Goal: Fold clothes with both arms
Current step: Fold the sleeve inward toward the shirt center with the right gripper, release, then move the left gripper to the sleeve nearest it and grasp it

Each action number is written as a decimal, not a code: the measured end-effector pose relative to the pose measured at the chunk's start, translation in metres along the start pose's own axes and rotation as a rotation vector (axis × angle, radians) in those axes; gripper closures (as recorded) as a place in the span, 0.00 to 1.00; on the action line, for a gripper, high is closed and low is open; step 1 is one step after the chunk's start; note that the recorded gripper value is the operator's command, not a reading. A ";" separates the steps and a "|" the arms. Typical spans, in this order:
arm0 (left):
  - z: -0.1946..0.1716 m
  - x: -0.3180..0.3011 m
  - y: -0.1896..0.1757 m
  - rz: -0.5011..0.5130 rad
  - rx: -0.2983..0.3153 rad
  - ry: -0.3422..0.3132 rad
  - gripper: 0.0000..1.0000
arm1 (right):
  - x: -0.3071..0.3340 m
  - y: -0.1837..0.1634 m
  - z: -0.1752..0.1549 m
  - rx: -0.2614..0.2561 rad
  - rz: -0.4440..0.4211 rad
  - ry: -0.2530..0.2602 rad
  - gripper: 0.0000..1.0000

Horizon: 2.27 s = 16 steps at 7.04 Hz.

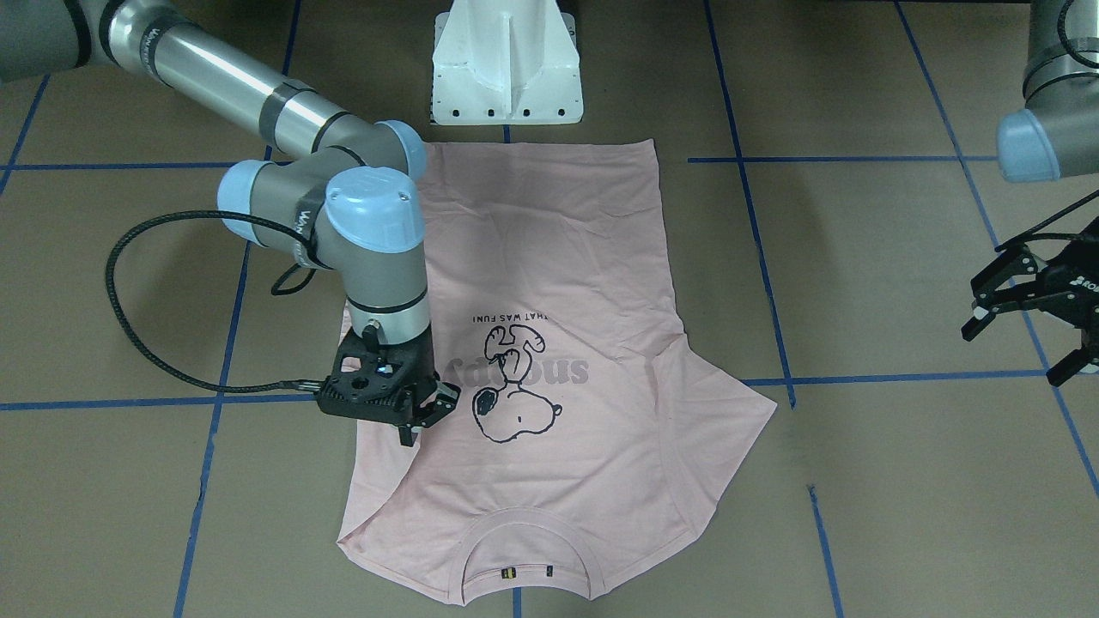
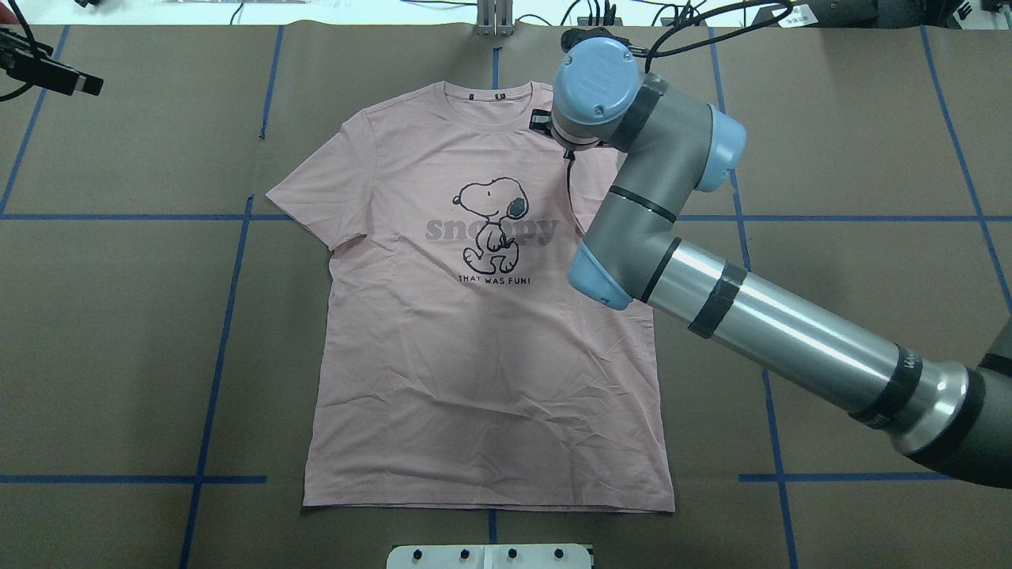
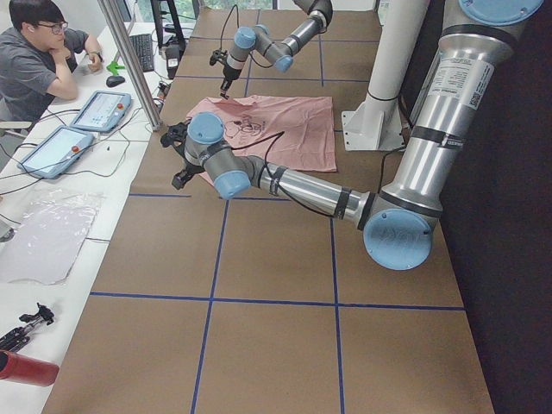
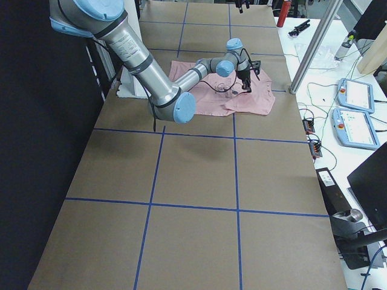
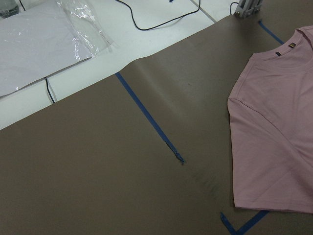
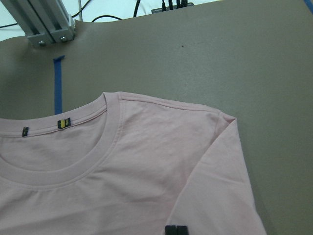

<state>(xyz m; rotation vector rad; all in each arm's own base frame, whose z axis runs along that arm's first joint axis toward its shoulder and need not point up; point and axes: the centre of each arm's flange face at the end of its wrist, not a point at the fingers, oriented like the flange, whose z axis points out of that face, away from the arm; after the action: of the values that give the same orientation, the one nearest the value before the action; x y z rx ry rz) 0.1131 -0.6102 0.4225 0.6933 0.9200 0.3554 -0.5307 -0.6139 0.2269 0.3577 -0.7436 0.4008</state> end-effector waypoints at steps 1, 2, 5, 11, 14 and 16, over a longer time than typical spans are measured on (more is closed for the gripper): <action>0.000 0.000 0.000 0.000 0.000 0.000 0.00 | -0.010 0.007 0.002 0.009 -0.001 0.005 0.00; 0.000 0.000 0.000 -0.001 0.000 0.001 0.00 | -0.013 0.010 0.004 0.015 -0.006 0.007 0.00; 0.020 0.014 0.003 -0.055 -0.017 -0.005 0.00 | -0.008 -0.015 -0.005 -0.046 -0.057 -0.014 0.00; 0.168 0.150 0.028 -0.452 -0.016 -0.149 0.39 | 0.235 -0.105 -0.034 -0.178 -0.362 -0.215 0.00; 0.215 0.182 0.049 -0.524 -0.018 -0.206 0.45 | 0.252 -0.104 -0.034 -0.172 -0.366 -0.235 0.00; 0.232 0.182 0.047 -0.530 -0.028 -0.219 0.46 | 0.254 -0.104 -0.034 -0.171 -0.363 -0.234 0.00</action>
<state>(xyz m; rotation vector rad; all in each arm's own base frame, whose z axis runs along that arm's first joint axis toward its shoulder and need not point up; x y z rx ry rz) 0.4077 -0.5656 0.4405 0.4297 0.8503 -0.1754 -0.2927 -0.6321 0.3666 0.3735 -0.9138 -0.0491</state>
